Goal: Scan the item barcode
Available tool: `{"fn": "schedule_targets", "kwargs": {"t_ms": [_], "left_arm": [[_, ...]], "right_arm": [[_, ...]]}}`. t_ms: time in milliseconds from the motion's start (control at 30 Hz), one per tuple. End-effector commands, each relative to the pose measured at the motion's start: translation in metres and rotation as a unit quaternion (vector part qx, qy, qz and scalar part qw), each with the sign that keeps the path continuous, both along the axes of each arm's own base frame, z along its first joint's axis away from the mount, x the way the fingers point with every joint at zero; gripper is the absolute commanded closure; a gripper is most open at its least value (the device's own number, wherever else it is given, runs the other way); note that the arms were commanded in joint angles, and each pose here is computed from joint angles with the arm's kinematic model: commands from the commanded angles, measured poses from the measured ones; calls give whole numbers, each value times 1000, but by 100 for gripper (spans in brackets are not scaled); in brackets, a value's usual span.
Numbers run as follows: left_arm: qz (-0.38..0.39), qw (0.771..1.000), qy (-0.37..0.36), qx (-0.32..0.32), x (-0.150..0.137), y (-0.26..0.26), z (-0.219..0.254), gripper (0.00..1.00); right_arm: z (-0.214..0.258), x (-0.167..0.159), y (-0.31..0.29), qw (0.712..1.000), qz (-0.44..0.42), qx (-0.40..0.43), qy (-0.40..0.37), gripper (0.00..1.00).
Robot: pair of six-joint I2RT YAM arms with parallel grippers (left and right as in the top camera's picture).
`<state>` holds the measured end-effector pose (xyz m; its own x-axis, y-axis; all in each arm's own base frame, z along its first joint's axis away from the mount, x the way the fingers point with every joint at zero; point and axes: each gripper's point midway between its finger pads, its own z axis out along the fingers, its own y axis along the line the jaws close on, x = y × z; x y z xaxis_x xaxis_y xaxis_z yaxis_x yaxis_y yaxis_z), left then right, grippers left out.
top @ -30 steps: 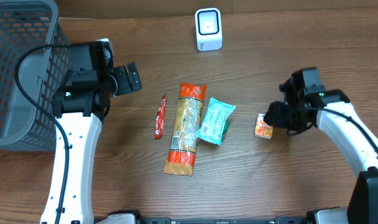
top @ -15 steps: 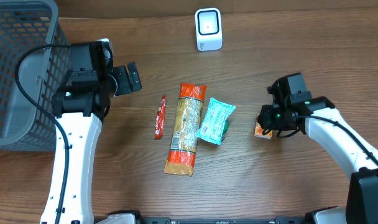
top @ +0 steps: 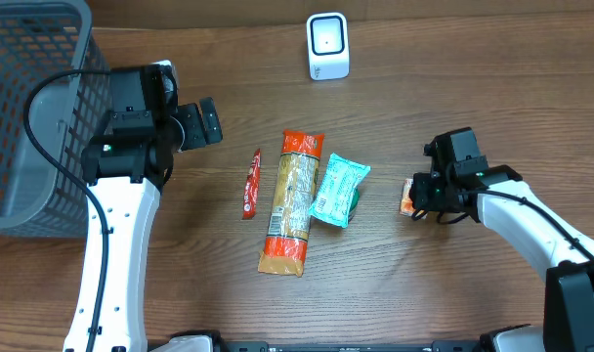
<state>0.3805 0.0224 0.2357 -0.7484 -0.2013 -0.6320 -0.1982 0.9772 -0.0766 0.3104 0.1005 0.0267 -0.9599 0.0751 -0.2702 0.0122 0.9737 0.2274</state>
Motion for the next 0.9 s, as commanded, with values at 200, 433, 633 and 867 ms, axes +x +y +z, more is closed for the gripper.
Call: {"fn": "schedule_targets", "kwargs": {"t_ms": [200,433,633,867], "left_arm": [[-1,1000,0,9,2,2,1,0],[-1,1000,0,9,2,2,1,0],[-1,1000,0,9,2,2,1,0],[-1,1000,0,9,2,2,1,0]], "right_arm": [[-10,-5,-16,998,-50,-32,7,73],[-11,-4,-24,995,-83,-45,8,78],[-11,-5,-22,995,-91,-37,12,78],[35,12,-3,999,-37,-13,-23,72]]}}
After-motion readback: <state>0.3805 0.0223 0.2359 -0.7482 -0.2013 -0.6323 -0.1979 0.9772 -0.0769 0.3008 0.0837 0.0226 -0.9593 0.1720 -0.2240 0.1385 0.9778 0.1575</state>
